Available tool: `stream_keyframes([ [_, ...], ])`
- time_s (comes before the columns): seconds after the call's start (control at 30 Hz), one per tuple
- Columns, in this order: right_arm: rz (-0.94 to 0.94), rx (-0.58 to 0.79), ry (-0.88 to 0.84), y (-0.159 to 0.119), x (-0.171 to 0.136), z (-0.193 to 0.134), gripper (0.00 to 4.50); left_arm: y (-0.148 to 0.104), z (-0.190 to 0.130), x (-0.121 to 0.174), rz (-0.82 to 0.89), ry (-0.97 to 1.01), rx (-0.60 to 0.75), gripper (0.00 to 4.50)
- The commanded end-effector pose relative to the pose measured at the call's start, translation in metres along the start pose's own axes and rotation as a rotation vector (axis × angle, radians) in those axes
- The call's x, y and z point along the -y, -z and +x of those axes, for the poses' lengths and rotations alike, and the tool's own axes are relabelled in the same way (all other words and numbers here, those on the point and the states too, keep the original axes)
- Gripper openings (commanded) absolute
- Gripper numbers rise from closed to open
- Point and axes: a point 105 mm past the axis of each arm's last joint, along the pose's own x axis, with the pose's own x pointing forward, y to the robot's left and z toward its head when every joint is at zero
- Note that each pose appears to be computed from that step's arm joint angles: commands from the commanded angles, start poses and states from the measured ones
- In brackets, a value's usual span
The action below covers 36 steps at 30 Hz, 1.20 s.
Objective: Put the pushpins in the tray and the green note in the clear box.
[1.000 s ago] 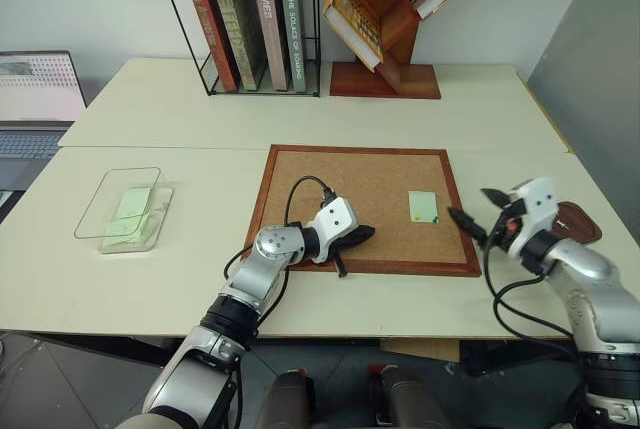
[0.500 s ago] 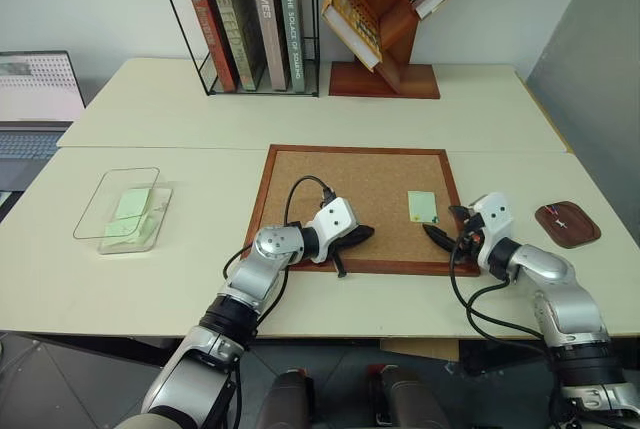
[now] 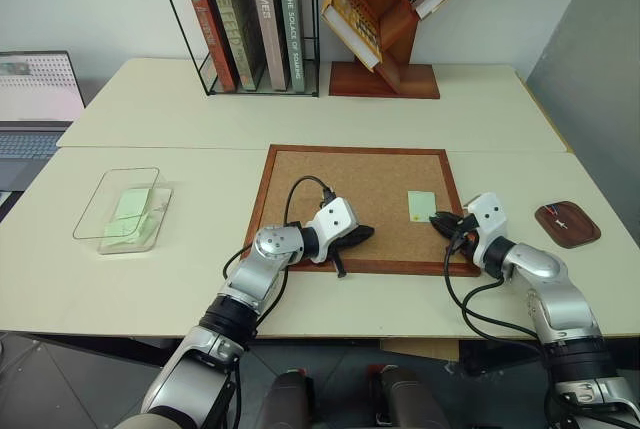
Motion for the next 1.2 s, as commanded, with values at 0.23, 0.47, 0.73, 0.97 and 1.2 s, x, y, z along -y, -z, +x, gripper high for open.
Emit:
stream_keyframes([
  [0.23, -0.09, 0.164, -0.032, -0.042, -0.008, -0.004, 0.04, 0.017, -0.002, 0.007, -0.006, 0.02, -0.072, 0.0],
  [0.47, -0.094, 0.228, 0.012, -0.06, 0.0, -0.01, 0.04, 0.018, -0.002, 0.007, -0.005, 0.023, -0.078, 0.0],
  [0.73, -0.079, 0.246, 0.128, -0.068, 0.027, -0.026, 0.04, 0.018, -0.001, 0.008, -0.004, 0.028, -0.079, 0.0],
  [0.97, -0.034, 0.118, 0.387, -0.035, 0.083, -0.067, 0.04, 0.018, 0.0, 0.009, -0.001, 0.029, -0.078, 0.0],
  [1.2, -0.098, -0.066, 0.718, -0.002, 0.14, -0.117, 0.04, 0.019, 0.001, 0.012, 0.004, 0.037, -0.077, 0.0],
])
